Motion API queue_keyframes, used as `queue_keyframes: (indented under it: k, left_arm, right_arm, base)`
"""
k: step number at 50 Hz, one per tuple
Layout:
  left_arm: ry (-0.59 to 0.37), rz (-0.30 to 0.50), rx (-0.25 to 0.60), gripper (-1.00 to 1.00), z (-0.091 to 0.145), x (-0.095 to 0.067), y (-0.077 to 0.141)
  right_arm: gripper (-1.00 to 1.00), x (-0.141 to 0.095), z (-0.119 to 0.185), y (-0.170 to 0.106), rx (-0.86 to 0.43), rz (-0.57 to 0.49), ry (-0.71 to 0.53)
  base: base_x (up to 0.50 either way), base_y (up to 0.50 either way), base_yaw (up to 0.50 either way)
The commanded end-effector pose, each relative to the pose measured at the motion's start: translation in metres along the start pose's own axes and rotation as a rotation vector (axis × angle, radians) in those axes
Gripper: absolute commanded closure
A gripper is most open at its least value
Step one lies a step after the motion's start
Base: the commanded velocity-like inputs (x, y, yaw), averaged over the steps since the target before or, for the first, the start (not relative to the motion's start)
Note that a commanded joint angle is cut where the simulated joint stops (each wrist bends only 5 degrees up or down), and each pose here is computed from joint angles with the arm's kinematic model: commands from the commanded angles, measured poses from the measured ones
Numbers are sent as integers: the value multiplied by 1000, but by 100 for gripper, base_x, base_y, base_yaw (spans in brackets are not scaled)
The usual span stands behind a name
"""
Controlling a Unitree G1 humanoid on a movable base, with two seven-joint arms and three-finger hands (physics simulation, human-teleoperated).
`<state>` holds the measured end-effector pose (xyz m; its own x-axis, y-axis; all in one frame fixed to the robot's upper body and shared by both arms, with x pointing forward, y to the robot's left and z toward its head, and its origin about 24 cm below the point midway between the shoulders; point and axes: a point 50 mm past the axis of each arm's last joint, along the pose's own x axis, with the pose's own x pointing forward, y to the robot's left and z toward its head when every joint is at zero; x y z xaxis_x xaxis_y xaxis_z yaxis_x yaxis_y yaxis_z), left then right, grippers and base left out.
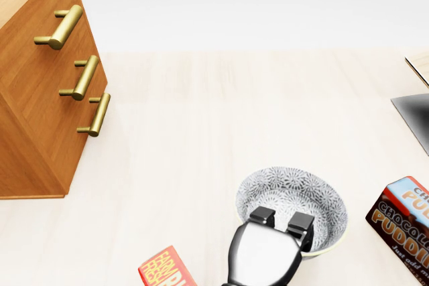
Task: Close the top drawer of the cabinet and put the bowl on top of it.
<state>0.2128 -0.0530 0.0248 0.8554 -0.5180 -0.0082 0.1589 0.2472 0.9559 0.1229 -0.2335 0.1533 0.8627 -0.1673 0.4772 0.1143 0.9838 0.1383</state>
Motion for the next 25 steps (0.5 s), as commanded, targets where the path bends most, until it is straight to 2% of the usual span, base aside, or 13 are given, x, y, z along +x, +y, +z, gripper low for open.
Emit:
queue_keyframes:
  k: [1,14,21,25]
  left_arm:
    - [-8,26,31,100,1,-1,2]
    - [-14,53,35,100,1,-1,16]
    - [-20,106,41,100,1,2,46]
    - [-34,144,8,100,7,-2,60]
  right_arm:
    - [-100,0,-1,1,1,3,3]
    - [-100,0,6,5,-7,9,-11]
    - [-100,1,6,7,-12,14,-15]
    - [-100,2,6,7,-14,13,-16]
  base:
    - [0,0,0]
    - [0,0,0]
    - [0,0,0]
    - [0,0,0]
